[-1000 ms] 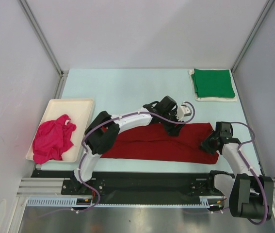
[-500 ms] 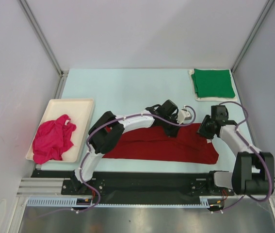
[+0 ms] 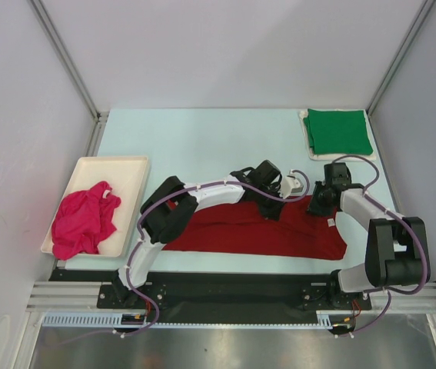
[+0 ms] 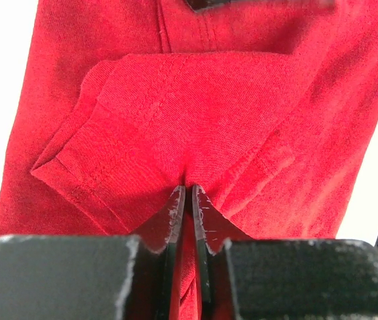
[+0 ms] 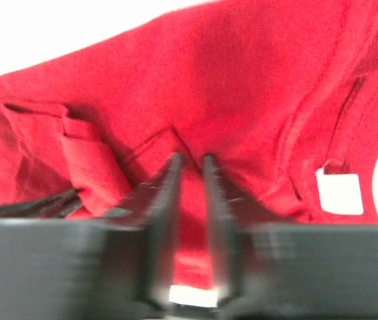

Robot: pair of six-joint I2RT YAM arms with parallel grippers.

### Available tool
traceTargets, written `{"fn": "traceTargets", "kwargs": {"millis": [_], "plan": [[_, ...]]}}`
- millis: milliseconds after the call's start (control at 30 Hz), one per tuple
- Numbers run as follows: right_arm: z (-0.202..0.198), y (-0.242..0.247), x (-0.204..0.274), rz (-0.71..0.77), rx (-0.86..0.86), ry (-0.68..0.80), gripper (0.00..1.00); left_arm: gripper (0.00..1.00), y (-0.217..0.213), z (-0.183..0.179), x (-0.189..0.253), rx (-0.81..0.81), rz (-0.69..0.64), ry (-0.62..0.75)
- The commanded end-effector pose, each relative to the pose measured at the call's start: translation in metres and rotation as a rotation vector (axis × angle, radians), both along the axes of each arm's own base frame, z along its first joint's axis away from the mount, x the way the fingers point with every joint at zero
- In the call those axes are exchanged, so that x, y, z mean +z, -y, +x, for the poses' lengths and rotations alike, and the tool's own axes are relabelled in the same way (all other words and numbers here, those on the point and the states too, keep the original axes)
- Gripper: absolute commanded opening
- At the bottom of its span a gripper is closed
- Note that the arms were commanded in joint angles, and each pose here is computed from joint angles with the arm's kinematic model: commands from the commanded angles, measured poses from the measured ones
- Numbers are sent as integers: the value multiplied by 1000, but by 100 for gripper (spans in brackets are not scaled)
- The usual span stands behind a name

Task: Fold and stack the t-shirts
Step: Fold the tshirt

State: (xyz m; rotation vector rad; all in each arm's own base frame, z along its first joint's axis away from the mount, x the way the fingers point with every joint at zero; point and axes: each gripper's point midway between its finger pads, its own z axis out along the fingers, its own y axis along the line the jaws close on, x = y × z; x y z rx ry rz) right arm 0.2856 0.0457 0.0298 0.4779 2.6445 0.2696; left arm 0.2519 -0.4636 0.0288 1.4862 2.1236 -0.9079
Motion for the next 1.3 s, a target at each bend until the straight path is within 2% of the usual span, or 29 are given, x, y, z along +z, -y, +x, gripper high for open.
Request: {"fn": "traceTargets", "kwargs": {"millis": [0,67,133,267,367,467,633,700,733,767,833,867,1000,1133,1200,1267], "plan": [[24,2,12,-25,16,62,13,13,5,-5,21,-19,-40,10],[23,11,13,-49,-28,52,0,12,4,-5,22,-18,-36,11],[23,19,23,-57,-74,79,0,11,3,-6,25,-22,-42,14],[18,47,42,-94,-198,153,0,1,0,-9,23,-30,-40,11],[12,57,46,-84,-241,188,0,0,-1,-10,20,-29,-33,4],[6,62,37,-72,-257,163,0,0,-2,-11,19,-31,-31,3],[14,63,31,-39,-245,161,3,1,-2,-9,19,-28,-25,8],[17,65,30,-43,-245,159,7,13,-1,-8,21,-28,-28,13],[20,64,32,-39,-241,167,14,22,-1,-9,21,-30,-24,9],[20,64,30,-41,-238,163,21,40,-1,-8,23,-32,-24,11],[20,64,30,-40,-228,152,33,50,-1,-7,31,-44,-27,19],[22,65,34,-43,-228,157,35,54,0,-7,36,-50,-31,22],[17,75,48,-67,-264,166,39,57,-5,4,82,-56,-99,38],[11,92,61,-70,-320,205,41,60,-45,14,134,-29,-181,49],[13,96,61,-49,-320,213,42,62,-83,33,119,59,-131,55],[21,96,57,-14,-313,202,42,63,-124,63,111,183,-27,159]]}}
